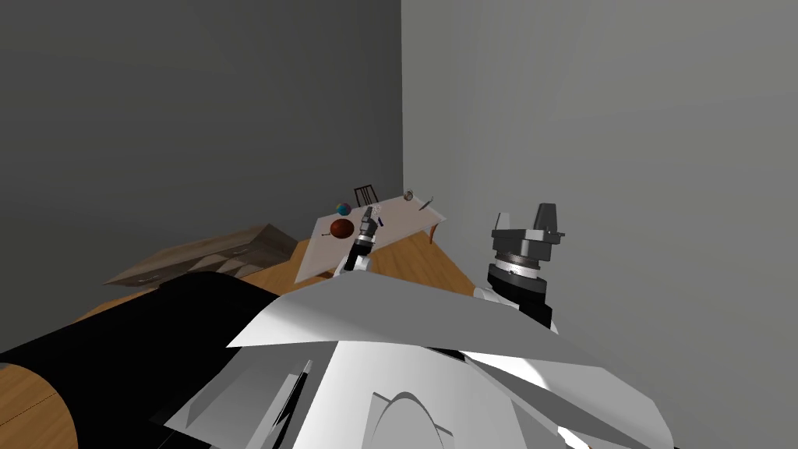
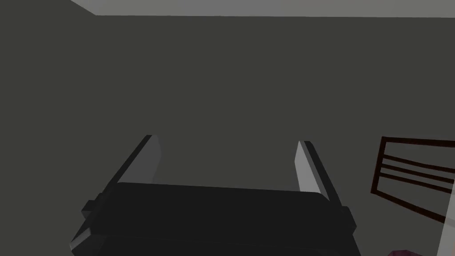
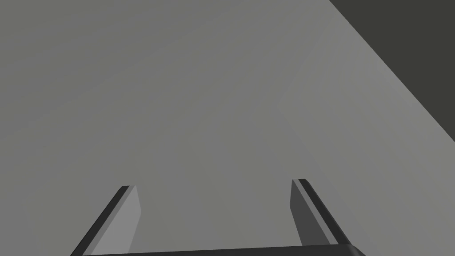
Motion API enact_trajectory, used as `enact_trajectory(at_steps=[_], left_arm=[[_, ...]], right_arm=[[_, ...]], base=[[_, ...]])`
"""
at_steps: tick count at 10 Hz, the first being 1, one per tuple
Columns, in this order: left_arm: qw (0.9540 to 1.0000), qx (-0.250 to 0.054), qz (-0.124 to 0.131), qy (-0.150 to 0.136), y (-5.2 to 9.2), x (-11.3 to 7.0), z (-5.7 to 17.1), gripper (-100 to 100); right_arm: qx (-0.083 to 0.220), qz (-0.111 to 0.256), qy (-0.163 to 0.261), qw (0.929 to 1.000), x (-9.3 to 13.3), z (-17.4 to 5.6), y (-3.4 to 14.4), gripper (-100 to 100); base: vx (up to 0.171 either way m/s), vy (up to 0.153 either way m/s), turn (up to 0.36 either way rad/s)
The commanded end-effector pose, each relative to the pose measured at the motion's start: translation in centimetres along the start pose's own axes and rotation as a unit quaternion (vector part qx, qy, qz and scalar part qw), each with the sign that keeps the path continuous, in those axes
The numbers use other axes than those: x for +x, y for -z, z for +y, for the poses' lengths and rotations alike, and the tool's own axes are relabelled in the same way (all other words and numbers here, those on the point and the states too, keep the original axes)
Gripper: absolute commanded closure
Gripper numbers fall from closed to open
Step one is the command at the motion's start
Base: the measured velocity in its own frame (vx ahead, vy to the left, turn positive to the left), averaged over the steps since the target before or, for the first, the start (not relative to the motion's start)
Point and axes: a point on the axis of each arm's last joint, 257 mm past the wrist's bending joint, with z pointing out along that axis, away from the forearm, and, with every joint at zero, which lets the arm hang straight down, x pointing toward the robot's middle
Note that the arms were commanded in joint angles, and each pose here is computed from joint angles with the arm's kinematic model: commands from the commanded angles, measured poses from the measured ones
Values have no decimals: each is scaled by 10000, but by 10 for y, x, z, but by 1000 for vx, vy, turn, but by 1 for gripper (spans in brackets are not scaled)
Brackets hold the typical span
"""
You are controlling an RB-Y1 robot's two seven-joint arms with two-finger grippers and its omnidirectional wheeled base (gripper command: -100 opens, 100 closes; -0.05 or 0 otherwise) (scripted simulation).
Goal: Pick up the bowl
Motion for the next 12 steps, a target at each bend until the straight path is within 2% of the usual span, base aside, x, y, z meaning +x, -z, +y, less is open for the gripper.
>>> enact_trajectory(at_steps=[1, 4, 5, 6, 7, 9, 10, 12], left_arm=[[9992, -351, 45, 171, -1, 5, 27, -100], [9933, -1046, 149, 464, 0, 17, 81, -100], [9926, -1111, 142, 461, 2, 16, 87, -100], [9891, -1361, 176, 539, 4, 20, 106, -100], [9888, -1384, 173, 537, 5, 20, 108, -100], [9789, -1923, 230, 655, 14, 24, 148, -100], [9784, -1948, 227, 652, 16, 24, 151, -100], [9661, -2464, 264, 719, 27, 24, 188, -100]], right_arm=[[0, 0, 0, 10000, 0, 0, 0, 0], [0, 0, 0, 10000, 0, 0, 0, 0], [0, 1, 0, 10000, 0, 0, 0, 0], [1, 0, 1, 10000, 0, 0, 0, 0], [0, 0, 1, 10000, 0, 0, 0, 0], [0, 0, 1, 10000, 0, 0, 0, 0], [0, 1, 1, 10000, 0, 0, 0, 0], [1, 1, 1, 10000, 0, 0, 0, 0]], base=[[-119, 5, -122], [-164, 50, -142], [-93, 50, -60], [-79, 59, -88], [-70, 51, -77], [-95, 74, -180], [-103, 95, -73], [-110, 110, -190]])
